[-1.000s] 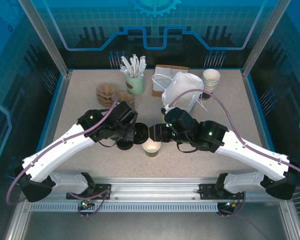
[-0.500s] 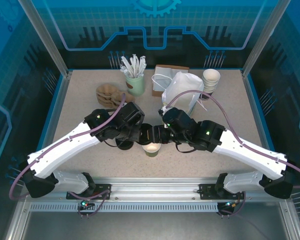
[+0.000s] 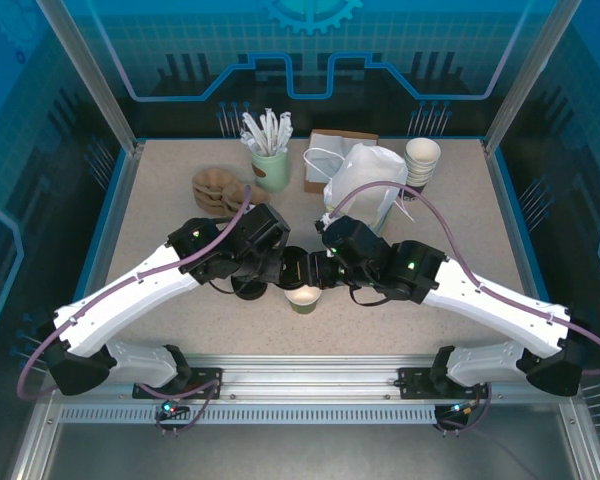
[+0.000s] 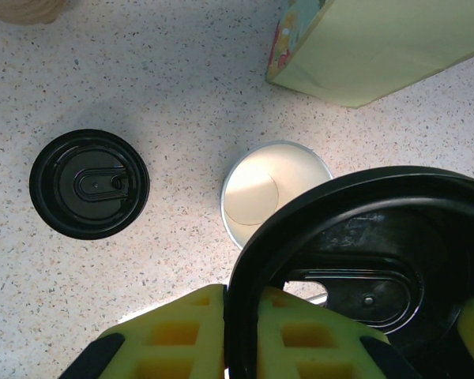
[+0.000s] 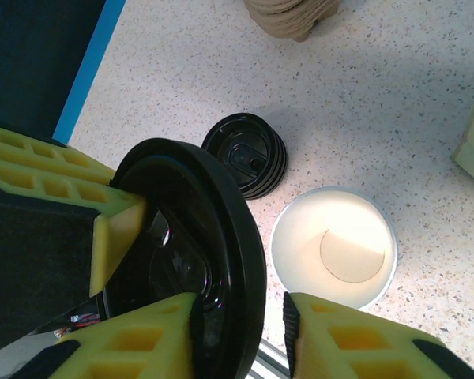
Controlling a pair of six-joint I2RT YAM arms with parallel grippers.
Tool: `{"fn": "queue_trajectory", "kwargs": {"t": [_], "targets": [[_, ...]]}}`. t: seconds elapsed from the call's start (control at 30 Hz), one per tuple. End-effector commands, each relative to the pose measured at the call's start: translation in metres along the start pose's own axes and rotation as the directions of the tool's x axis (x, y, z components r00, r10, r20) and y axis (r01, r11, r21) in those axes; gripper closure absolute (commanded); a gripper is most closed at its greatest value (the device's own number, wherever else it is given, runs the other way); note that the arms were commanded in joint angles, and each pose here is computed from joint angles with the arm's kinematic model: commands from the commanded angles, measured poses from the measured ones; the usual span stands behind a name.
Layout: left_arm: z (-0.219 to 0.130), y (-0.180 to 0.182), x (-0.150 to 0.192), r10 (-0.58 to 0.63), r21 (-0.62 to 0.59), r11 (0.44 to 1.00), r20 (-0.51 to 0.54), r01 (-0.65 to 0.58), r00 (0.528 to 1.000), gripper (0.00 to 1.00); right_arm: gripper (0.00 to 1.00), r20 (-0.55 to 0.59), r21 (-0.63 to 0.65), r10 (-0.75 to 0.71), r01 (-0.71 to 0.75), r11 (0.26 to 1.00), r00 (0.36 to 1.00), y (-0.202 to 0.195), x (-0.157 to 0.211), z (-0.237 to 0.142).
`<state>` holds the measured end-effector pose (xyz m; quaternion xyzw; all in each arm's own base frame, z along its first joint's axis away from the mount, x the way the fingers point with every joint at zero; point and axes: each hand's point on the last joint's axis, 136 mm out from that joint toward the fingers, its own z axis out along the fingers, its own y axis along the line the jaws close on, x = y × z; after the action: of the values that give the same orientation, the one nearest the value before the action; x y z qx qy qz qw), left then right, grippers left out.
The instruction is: Pack the takeout coffee
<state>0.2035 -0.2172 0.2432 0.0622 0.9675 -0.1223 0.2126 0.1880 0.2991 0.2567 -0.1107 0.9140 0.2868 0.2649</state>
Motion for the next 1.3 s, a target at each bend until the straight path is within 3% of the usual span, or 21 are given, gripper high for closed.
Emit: {"fn": "queue_trajectory", "kwargs": {"t": [0.0,0.2,0.4,0.53,0.77,1.0,1.17,1.27], "targets": [[-0.003,-0.006,-0.005,-0.003,0.014,1.000,0.022,0.003,1.000,0.86,0.68,-0.021,0.003,0.008,-0.008,1.000,1.000,-0.003,0.004,0.006],[-0.002,-0.010,-0.005,0.005,0.029,1.000,0.018,-0.005,1.000,0.86,0.75,-0.031,-0.002,0.018,-0.018,1.000,0.999,-0.006,0.005,0.012],[-0.004,-0.012,-0.006,0.010,0.044,0.999,0.027,-0.011,1.000,0.85,0.91,-0.039,0.007,0.029,-0.029,1.000,0.999,-0.010,0.006,0.016],[-0.013,-0.017,-0.009,0.020,0.099,0.995,0.068,-0.027,0.997,0.65,1.00,-0.045,0.025,0.042,-0.041,0.999,0.998,-0.017,0.007,0.015],[-0.046,-0.028,-0.023,0.090,0.229,0.962,0.245,-0.148,0.965,0.40,1.00,-0.081,0.066,0.092,-0.086,0.994,0.992,-0.036,0.017,0.012],[-0.055,-0.043,-0.025,0.292,0.258,0.866,0.433,-0.427,0.853,0.31,1.00,-0.141,0.101,0.179,-0.165,0.981,0.974,-0.058,0.030,0.006],[-0.048,-0.059,-0.013,0.438,0.256,0.735,0.526,-0.628,0.728,0.33,1.00,-0.206,0.114,0.251,-0.232,0.966,0.946,-0.072,0.039,-0.004],[-0.049,-0.073,-0.001,0.476,0.260,0.612,0.633,-0.747,0.610,0.35,1.00,-0.259,0.109,0.287,-0.267,0.958,0.922,-0.078,0.046,-0.010]]}}
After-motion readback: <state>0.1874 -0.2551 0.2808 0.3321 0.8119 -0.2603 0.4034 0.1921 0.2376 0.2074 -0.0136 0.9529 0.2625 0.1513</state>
